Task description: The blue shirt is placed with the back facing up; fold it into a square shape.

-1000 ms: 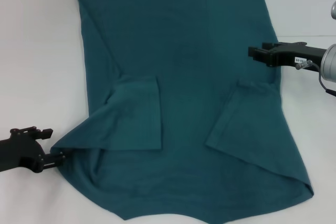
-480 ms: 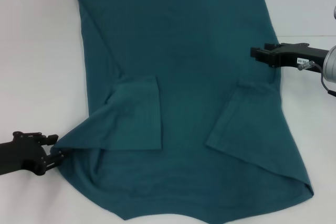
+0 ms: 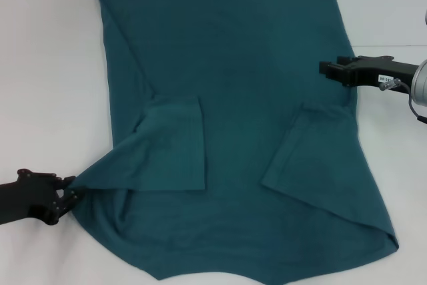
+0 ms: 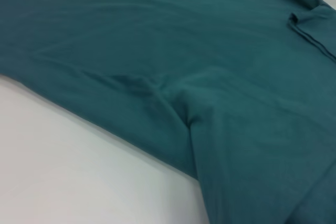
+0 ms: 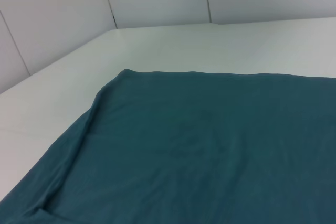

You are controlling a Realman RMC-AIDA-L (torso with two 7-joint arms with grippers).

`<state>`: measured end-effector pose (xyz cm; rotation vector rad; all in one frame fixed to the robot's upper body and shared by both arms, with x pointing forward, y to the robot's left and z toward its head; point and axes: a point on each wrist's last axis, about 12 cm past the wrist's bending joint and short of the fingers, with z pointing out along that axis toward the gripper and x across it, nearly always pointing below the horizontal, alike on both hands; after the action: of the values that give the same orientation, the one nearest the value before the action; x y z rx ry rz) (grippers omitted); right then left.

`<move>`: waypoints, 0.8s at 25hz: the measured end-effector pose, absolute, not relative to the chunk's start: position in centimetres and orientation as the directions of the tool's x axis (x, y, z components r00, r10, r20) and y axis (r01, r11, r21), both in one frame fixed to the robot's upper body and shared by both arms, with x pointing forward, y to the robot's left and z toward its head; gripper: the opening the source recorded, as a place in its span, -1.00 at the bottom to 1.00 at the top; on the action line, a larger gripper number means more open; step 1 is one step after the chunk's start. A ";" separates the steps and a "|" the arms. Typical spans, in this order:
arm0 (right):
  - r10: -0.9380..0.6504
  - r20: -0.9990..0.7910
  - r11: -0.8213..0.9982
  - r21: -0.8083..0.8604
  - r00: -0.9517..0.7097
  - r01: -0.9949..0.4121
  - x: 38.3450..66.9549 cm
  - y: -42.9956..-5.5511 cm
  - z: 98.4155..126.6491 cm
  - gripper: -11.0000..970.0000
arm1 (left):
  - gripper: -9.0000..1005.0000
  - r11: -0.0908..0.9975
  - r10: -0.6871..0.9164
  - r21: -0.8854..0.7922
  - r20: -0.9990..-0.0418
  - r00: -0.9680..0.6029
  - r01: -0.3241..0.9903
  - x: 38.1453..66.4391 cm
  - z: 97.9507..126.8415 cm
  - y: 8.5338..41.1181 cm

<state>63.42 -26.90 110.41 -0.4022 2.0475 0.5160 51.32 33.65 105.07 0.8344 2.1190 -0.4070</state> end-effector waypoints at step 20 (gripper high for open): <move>-0.072 -0.863 0.860 0.201 -0.501 -0.470 63.2 -27.1 110.1 -0.07 | -0.89 0.740 0.401 -0.020 -0.789 -0.464 0.673 51.3 105.1 33.7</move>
<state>63.18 -27.13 110.10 -0.3949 2.0566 0.5144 51.28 33.67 105.14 0.8068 2.1165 -0.4206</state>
